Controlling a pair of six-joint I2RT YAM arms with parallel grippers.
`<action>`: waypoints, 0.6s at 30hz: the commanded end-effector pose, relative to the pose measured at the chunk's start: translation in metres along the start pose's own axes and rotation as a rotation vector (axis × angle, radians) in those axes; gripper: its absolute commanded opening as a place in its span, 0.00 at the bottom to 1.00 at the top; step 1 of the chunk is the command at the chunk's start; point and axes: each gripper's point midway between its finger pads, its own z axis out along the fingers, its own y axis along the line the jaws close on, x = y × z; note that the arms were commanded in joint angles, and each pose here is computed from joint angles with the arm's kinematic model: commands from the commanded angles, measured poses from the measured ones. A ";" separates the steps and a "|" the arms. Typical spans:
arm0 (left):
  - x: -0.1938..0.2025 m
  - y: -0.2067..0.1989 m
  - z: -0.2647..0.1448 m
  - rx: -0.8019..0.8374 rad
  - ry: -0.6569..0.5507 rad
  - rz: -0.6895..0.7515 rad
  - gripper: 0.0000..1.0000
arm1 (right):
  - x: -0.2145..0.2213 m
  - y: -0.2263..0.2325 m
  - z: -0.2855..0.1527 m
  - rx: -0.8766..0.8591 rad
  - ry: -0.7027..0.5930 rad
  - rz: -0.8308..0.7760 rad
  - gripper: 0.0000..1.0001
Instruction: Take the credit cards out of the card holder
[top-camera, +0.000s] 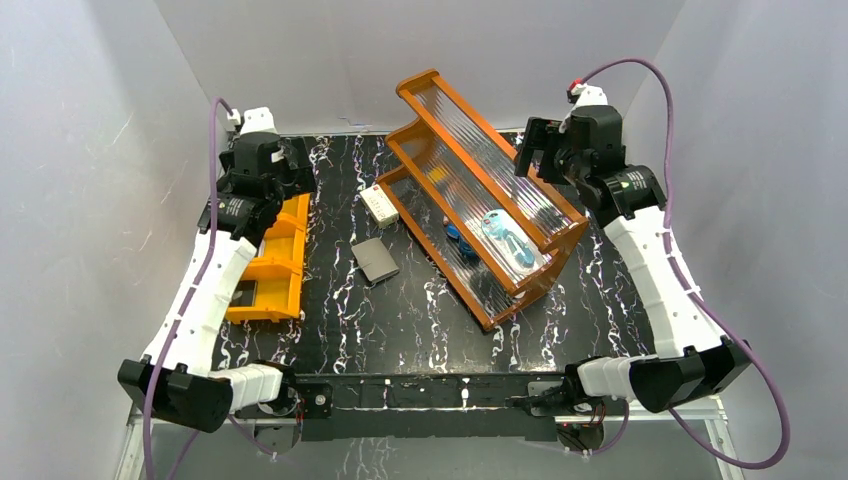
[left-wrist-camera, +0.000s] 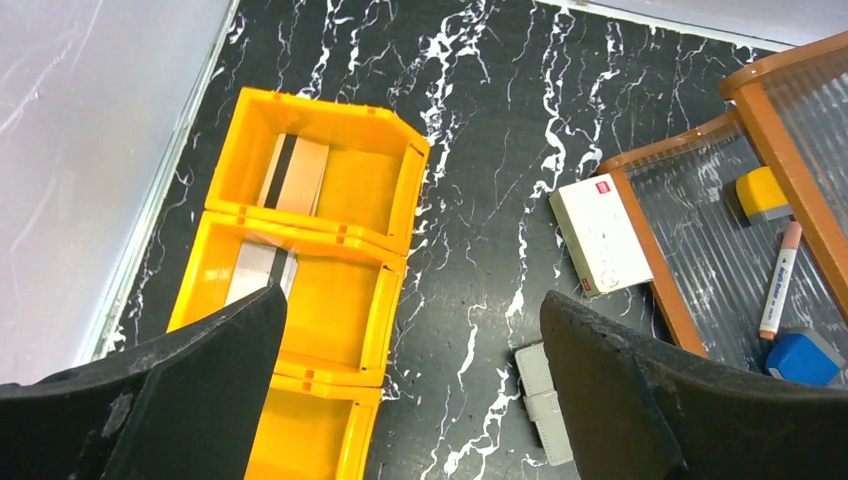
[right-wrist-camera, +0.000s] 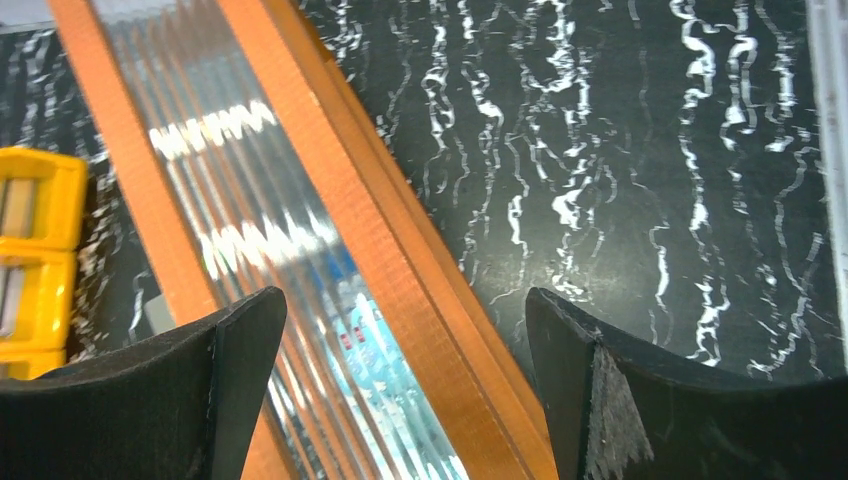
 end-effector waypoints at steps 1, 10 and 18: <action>-0.001 0.009 -0.008 0.025 -0.042 -0.082 0.98 | -0.022 0.028 -0.030 -0.225 -0.049 0.007 0.98; 0.029 0.000 -0.011 0.180 -0.023 -0.122 0.98 | -0.024 0.093 -0.075 -0.642 0.006 -0.027 0.96; 0.040 0.000 -0.015 0.210 0.009 -0.196 0.98 | 0.030 0.200 -0.107 -0.824 0.160 -0.275 0.93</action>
